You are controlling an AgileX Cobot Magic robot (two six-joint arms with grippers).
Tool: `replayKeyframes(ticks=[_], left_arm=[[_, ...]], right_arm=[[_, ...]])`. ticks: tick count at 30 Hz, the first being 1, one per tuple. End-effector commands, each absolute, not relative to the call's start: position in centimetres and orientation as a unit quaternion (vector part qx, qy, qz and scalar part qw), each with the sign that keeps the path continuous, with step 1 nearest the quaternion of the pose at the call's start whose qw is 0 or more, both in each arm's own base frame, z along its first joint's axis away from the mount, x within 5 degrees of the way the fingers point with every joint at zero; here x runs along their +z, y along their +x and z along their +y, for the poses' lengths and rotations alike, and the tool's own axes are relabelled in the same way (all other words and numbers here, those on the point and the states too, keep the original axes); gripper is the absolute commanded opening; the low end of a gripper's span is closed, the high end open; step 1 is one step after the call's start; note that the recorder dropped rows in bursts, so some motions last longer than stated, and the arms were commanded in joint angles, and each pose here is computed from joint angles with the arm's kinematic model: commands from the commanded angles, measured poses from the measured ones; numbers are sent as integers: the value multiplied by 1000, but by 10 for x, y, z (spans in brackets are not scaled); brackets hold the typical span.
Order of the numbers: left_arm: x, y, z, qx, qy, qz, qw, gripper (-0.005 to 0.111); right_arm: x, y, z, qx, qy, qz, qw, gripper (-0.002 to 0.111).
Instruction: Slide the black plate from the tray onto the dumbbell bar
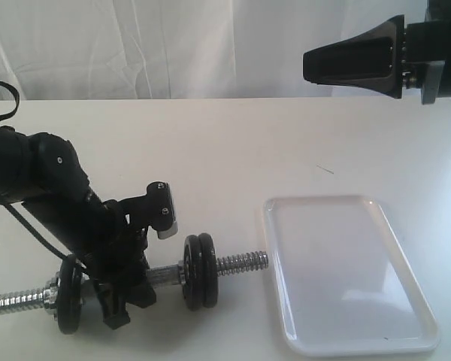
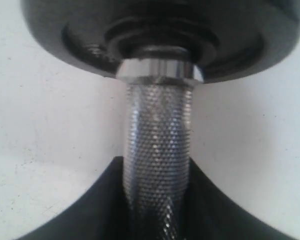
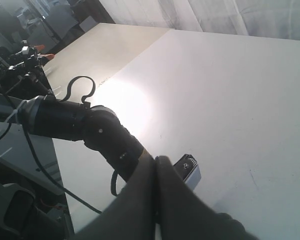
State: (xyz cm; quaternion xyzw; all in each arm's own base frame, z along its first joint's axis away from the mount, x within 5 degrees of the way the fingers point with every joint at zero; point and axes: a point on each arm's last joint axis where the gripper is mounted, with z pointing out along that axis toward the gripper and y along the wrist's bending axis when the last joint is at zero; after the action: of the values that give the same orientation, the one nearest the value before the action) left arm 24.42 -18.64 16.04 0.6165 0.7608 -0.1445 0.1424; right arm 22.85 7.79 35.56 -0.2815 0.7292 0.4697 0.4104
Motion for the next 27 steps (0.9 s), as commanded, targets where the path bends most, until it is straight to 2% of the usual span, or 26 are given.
replayKeyframes(ticks=[1, 2, 3, 15, 27], left_arm=[[162, 241, -187, -160, 591, 781, 126, 10], [162, 240, -187, -162, 588, 783, 123, 2], [162, 240, -187, -164, 587, 784, 119, 0], [182, 246, -194, -188, 515, 828, 116, 0], [185, 249, -198, -209, 459, 854, 124, 0]], right_arm=[[357, 227, 78, 474, -278, 726, 413, 0], [357, 227, 78, 475, -277, 726, 413, 0], [357, 227, 78, 476, -275, 727, 411, 0], [357, 227, 78, 479, -271, 728, 409, 0], [357, 227, 78, 483, -263, 730, 405, 0]])
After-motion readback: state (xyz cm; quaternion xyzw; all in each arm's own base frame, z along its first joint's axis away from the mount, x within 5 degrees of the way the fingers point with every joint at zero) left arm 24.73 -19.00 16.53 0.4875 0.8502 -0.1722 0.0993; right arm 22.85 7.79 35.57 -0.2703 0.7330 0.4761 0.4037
